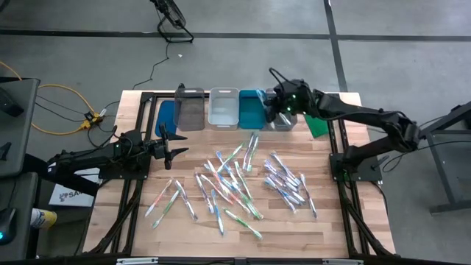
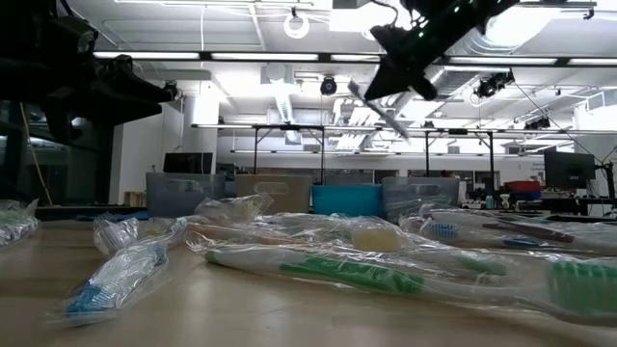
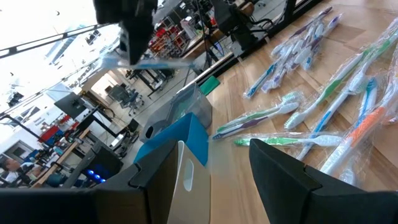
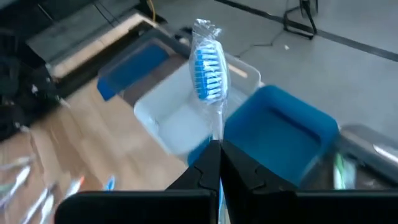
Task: Pick & Place Toothbrushes
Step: Put the blue toothbrush into the blue bin
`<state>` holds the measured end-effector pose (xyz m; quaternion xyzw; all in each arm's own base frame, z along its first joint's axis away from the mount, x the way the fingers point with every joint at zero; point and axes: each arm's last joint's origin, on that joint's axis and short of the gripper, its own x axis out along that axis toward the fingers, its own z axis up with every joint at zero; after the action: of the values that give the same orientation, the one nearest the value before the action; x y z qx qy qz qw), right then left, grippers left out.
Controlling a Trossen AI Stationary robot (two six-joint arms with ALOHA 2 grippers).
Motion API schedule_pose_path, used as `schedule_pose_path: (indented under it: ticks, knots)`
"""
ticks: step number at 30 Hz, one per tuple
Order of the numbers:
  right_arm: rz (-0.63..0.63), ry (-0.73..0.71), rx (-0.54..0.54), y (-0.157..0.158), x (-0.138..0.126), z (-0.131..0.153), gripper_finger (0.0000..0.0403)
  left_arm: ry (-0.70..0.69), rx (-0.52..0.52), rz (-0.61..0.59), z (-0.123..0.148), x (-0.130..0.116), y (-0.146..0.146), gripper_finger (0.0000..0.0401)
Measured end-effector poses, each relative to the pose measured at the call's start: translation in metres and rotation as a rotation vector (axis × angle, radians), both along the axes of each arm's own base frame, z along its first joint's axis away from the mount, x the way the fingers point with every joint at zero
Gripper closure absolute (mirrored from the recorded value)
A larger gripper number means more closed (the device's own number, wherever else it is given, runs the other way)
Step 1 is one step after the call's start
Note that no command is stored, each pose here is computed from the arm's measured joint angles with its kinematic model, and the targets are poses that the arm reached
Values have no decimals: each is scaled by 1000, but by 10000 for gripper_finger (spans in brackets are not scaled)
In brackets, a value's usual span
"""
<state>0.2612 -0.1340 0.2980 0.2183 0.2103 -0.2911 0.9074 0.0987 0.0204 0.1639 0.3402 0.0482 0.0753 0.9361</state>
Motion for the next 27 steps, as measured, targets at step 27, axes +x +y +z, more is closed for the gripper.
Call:
schedule_pose_path:
  ticks: [27]
  knots:
    - [-70, -60, 36, -96, 33, -88, 401, 0, 0, 0, 0, 0, 0, 208]
